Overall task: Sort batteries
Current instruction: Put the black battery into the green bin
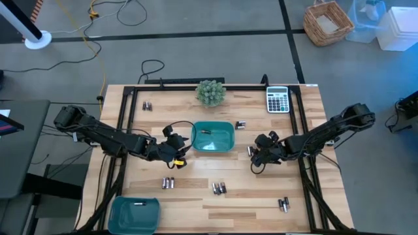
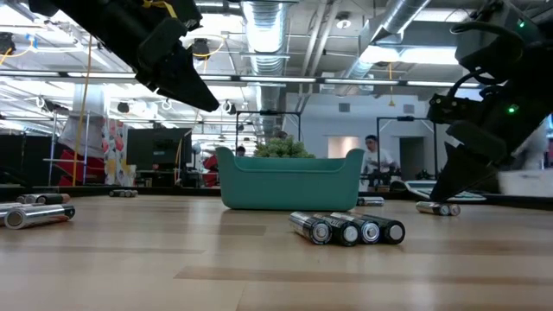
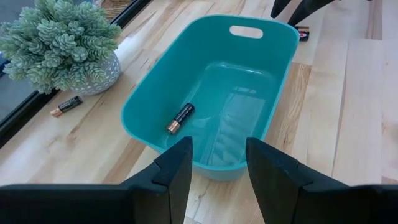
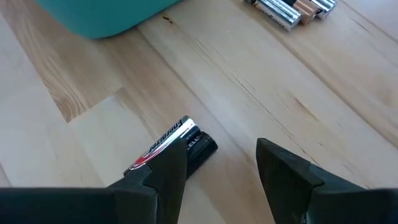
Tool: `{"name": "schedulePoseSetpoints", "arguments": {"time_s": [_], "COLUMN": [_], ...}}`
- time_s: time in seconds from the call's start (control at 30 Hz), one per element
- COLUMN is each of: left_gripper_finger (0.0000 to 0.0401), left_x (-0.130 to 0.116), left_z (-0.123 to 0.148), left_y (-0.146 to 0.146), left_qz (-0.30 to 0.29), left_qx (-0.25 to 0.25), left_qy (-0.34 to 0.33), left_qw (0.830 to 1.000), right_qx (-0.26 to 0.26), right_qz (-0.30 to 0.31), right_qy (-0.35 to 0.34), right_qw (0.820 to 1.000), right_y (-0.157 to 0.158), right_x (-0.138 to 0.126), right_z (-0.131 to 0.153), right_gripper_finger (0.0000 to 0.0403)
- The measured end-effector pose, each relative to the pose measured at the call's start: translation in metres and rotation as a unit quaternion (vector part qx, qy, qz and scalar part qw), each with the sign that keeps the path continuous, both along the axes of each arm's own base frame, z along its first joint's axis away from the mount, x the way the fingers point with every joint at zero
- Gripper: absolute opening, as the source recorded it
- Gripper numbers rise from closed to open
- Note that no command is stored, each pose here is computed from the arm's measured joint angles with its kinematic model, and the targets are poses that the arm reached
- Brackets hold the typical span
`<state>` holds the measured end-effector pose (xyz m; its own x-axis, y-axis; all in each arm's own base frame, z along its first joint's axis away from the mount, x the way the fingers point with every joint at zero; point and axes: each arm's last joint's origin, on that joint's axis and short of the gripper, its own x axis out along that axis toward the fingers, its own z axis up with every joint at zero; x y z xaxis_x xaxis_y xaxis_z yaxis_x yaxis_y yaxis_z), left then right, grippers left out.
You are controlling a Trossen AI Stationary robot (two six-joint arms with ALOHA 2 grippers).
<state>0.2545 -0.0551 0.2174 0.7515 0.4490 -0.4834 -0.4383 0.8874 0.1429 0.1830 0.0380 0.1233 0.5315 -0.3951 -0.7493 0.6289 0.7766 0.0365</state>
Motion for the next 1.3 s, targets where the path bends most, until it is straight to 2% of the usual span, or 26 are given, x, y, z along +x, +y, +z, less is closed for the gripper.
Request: {"name": "schedulePoseSetpoints", "arguments": {"time_s": [0.8, 1.3], "left_gripper_finger": [0.0143, 0.0143], "left_x": [0.0, 0.0], "left_z": [0.0, 0.0], "left_y": [0.0, 0.0], "left_qz": [0.0, 0.001], "left_qx": [0.0, -0.001], "left_qy": [0.0, 0.002], "left_qw": [1.0, 1.0], "right_qx": [-0.001, -0.008], "right_qz": [-0.01, -0.02], "right_qy": [-0.021, 0.004], "right_qw": [1.0, 1.0], "right_y": [0.009, 0.011], "right_x": [-0.002, 0.001], "right_z": [0.0, -0.014], "right_gripper_finger": [0.0208, 0.0206]}}
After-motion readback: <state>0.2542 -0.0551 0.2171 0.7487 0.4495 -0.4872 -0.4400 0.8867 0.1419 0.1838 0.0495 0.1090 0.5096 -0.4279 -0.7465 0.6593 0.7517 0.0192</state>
